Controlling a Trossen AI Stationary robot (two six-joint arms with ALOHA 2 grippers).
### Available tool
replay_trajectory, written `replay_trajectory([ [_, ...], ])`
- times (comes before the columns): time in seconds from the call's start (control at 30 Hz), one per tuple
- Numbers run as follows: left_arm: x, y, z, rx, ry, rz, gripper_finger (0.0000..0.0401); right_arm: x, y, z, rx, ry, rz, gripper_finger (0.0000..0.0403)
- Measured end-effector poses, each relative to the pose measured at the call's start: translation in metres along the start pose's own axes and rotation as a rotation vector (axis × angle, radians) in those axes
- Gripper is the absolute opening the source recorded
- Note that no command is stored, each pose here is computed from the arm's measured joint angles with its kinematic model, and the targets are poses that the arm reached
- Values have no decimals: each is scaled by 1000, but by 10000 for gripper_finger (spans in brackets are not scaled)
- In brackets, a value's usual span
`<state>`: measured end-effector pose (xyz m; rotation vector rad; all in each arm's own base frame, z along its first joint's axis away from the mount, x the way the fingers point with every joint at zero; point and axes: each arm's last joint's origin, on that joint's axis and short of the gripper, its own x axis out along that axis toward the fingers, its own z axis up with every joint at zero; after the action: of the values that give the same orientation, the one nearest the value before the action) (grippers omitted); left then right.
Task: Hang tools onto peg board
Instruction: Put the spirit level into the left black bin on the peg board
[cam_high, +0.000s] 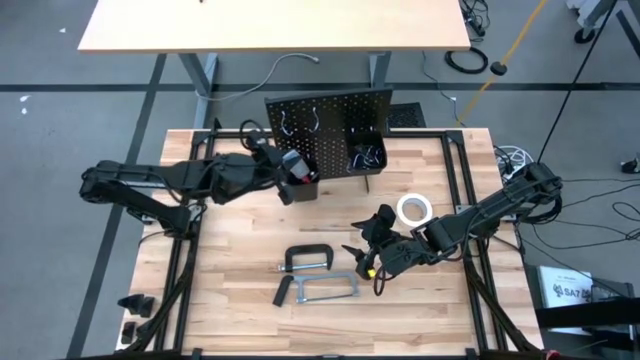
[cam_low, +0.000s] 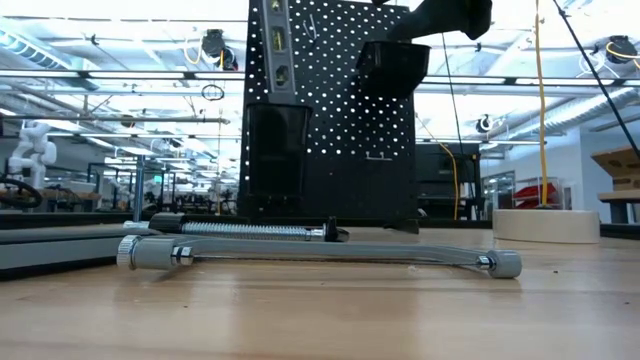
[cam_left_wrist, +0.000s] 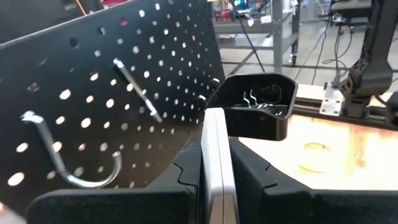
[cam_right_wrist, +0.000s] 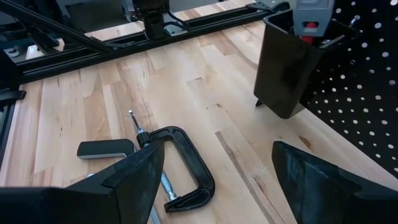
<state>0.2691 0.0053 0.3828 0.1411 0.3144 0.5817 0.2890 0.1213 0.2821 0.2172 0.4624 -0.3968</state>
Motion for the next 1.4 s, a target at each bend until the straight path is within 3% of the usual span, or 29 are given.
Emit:
replay_trajectory([
  [0.13, 7, -5, 0, 34, -16, -38, 48, 0, 0, 0, -5, 0, 1, 293],
  [0.3, 5, -4, 1, -7, -22, -76, 48, 0, 0, 0, -8, 2, 1, 293],
  [0.73, 4, 11, -1, -22, 97, -57, 48, 0, 0, 0, 1, 2, 3, 293],
  [1.1, 5, 31, 4, -83, 192, -135, 48, 0, 0, 0, 0, 2, 3, 293],
  [1.4, 3, 43, 1, -42, 295, -145, 48, 0, 0, 0, 3, 0, 4, 293],
])
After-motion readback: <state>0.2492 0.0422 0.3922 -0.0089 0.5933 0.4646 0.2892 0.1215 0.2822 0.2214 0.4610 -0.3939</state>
